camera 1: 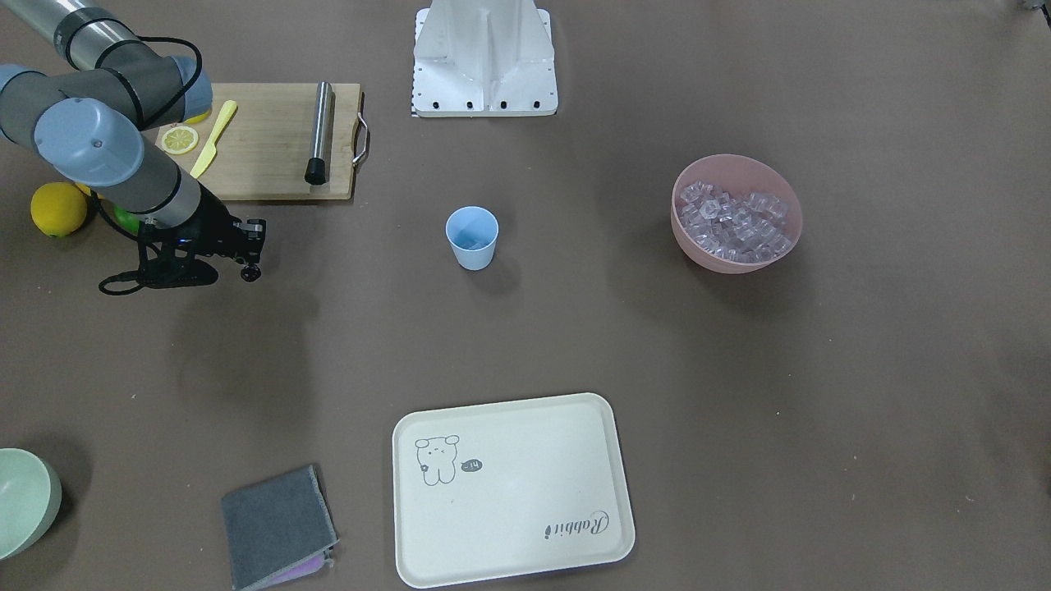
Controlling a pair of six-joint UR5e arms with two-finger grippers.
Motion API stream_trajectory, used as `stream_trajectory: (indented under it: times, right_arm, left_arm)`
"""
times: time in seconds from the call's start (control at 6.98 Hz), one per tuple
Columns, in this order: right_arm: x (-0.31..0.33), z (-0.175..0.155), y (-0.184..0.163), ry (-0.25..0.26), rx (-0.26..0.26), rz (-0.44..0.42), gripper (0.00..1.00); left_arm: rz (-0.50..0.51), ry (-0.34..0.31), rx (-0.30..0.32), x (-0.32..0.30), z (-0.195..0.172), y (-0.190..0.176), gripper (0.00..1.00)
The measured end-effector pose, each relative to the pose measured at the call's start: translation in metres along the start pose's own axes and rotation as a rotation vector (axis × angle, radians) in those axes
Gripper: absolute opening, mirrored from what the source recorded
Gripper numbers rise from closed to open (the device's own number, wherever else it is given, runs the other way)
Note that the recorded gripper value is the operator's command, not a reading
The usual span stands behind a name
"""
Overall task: Put ice and cherries in cup
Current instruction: 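Carry the cherry over the light-blue cup with the right gripper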
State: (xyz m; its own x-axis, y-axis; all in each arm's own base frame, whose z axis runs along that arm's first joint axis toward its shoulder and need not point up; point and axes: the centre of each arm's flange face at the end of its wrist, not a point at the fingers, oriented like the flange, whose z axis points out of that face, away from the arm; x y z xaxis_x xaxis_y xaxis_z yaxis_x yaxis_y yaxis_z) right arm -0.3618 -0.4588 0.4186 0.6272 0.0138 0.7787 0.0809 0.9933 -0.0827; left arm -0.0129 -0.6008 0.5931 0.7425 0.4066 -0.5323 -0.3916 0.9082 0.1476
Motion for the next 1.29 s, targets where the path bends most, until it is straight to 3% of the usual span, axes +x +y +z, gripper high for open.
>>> stream_trajectory:
  times: [0.43,1.0,1.29]
  right_arm:
    - [-0.106,-0.03,-0.001,-0.129,-0.01,0.131,0.0]
    - [-0.228,-0.009,0.034,-0.188,-0.078,0.145,0.0]
    - [-0.263,-0.01,0.045,-0.207,-0.078,0.145,0.0]
  left_arm:
    - [0.004,-0.001,0.003,0.001,-0.002,-0.001,0.97]
    - [0.012,-0.001,0.009,0.002,-0.004,-0.002,0.97]
    - [0.017,-0.002,0.012,0.002,-0.003,-0.001,0.97]
